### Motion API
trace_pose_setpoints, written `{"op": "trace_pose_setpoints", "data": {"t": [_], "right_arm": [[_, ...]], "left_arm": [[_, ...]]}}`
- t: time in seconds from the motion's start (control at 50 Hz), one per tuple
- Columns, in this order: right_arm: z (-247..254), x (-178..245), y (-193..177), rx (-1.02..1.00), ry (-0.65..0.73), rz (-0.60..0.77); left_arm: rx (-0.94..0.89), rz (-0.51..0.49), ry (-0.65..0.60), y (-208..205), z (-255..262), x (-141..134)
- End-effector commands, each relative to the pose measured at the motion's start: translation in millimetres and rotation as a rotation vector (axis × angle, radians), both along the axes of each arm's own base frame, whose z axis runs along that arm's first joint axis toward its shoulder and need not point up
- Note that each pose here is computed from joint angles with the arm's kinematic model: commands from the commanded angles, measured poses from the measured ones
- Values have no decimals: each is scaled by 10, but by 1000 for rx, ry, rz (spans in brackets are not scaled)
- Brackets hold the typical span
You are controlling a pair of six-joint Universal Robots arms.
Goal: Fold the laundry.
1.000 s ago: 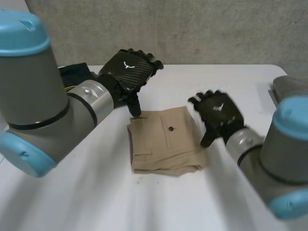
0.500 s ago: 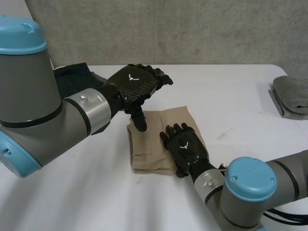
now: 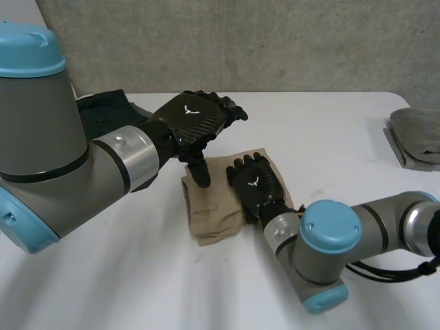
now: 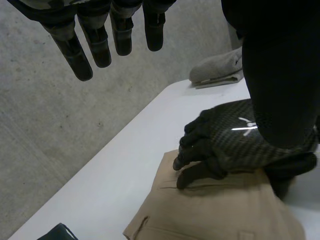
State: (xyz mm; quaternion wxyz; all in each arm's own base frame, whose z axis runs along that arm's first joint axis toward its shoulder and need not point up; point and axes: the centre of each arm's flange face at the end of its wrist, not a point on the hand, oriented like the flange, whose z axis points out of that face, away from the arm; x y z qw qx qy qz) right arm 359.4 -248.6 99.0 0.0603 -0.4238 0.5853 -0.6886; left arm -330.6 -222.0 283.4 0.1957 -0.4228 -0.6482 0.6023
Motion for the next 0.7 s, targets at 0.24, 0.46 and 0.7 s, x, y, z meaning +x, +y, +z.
{"op": "trace_pose_setpoints", "data": {"t": [0.24, 0.46, 0.7], "right_arm": [[42, 62, -318, 70, 10, 71], [525, -1062, -1306, -31, -7, -134], [1001, -1872, -2149, -280, 4, 3]], "left_arm": [[0, -8, 3, 26, 6, -17], [4, -5, 11, 31, 20, -8], [36, 4, 25, 31, -5, 6]]}}
